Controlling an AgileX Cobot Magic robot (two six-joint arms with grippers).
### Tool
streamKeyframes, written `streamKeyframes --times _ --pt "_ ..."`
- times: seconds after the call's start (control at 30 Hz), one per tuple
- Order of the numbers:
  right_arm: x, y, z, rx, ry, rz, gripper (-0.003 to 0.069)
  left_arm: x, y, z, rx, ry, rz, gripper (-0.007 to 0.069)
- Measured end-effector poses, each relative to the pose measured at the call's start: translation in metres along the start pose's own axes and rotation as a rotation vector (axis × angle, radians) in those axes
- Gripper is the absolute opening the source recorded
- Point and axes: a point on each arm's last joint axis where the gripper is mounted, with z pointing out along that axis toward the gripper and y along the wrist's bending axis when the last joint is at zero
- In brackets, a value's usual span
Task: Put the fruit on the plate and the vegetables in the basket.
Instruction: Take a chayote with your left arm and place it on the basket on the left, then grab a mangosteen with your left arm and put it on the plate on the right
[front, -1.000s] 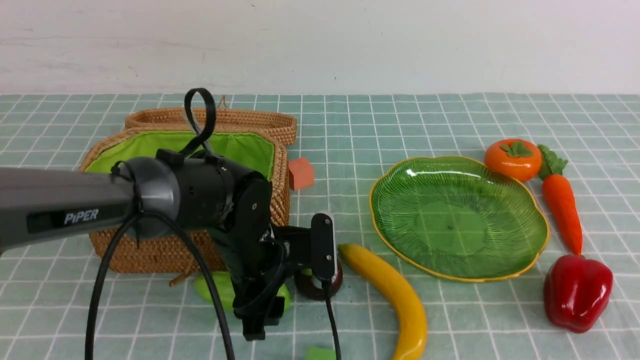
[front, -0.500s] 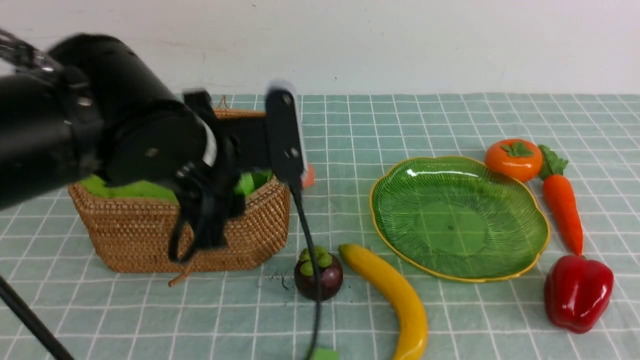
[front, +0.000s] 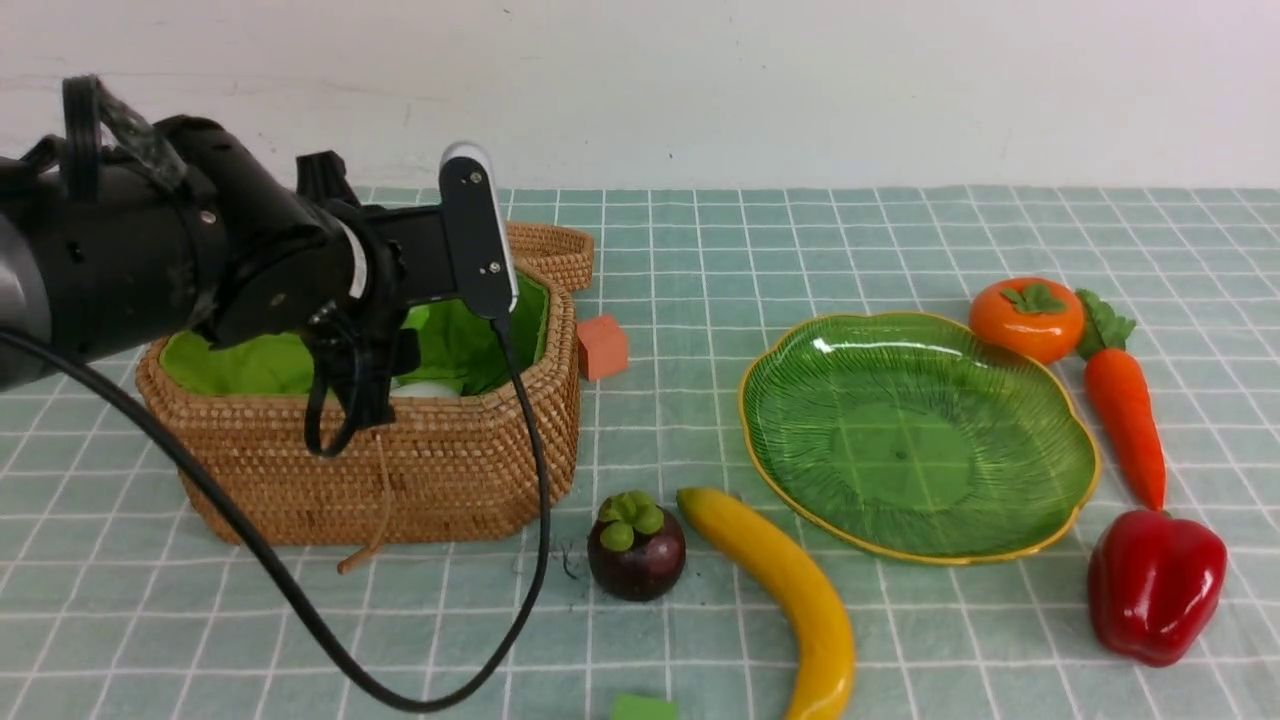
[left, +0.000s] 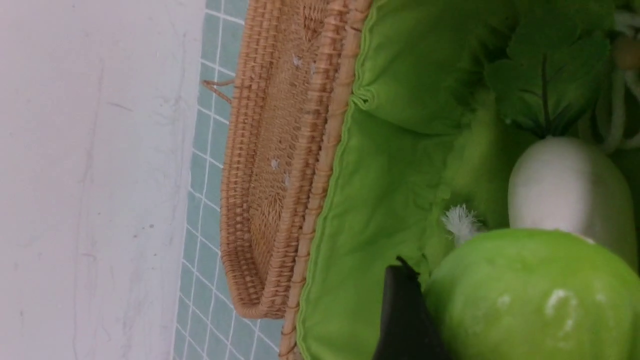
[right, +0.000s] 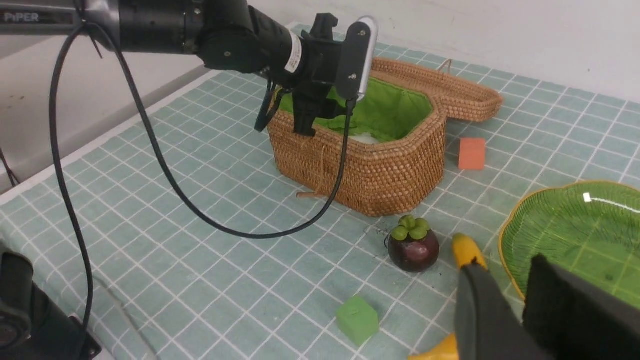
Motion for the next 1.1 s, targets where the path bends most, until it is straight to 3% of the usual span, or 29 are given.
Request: streamKeyframes --times 0.1,0.27,0.43,0.5,0.6,0.63,0.7,0.73,0.77,0.8,0.87,1.03,1.1 --pt "0.001 0.001 0.000 -0.007 0.015 0.001 0.0150 -0.001 0.001 0.000 -0.006 -0.011 -0.051 0.0457" --pt "0.001 0.001 0.000 -0.008 0.015 0.001 0.0150 0.000 0.000 -0.001 -0.002 -0.002 -0.109 0.0632" --pt "0.001 0.001 -0.001 -0.002 0.019 -0.004 0.0150 0.002 0.002 -0.015 0.015 0.027 -0.160 0.0650" --pt "0.001 0.001 -0.004 0.011 0.032 -0.021 0.0150 -0.002 -0.002 -0.026 0.052 0.030 -0.264 0.0612" --pt "-0.002 0.003 -0.013 0.038 0.063 -0.034 0.0150 -0.020 -0.015 -0.048 0.159 -0.010 -0.558 0.0499" --pt "-0.002 0.003 -0.014 0.044 0.066 -0.034 0.0150 -0.021 -0.015 -0.050 0.169 -0.011 -0.579 0.0489" --pt "-0.002 0.004 -0.021 0.066 0.110 -0.033 0.0154 -0.045 -0.035 -0.070 0.321 -0.032 -0.765 0.0320" --pt "0.001 0.004 -0.023 0.075 0.140 -0.031 0.0155 -0.057 -0.048 -0.077 0.401 -0.033 -0.807 0.0251" --pt "0.001 0.004 -0.023 0.076 0.144 -0.029 0.0155 -0.058 -0.050 -0.079 0.415 -0.031 -0.816 0.0225" --pt "0.004 0.004 -0.025 0.083 0.169 -0.026 0.0155 -0.072 -0.067 -0.084 0.515 -0.014 -0.816 0.0137" --pt "0.005 0.003 -0.025 0.098 0.174 -0.028 0.0157 -0.086 -0.085 -0.082 0.596 0.004 -0.773 0.0073" --pt "0.005 0.002 -0.026 0.106 0.174 -0.027 0.0158 -0.102 -0.095 -0.060 0.645 0.086 -0.701 0.0081" --pt "0.007 0.003 -0.027 0.106 0.173 -0.028 0.0158 -0.113 -0.094 -0.043 0.647 0.108 -0.624 0.0151"
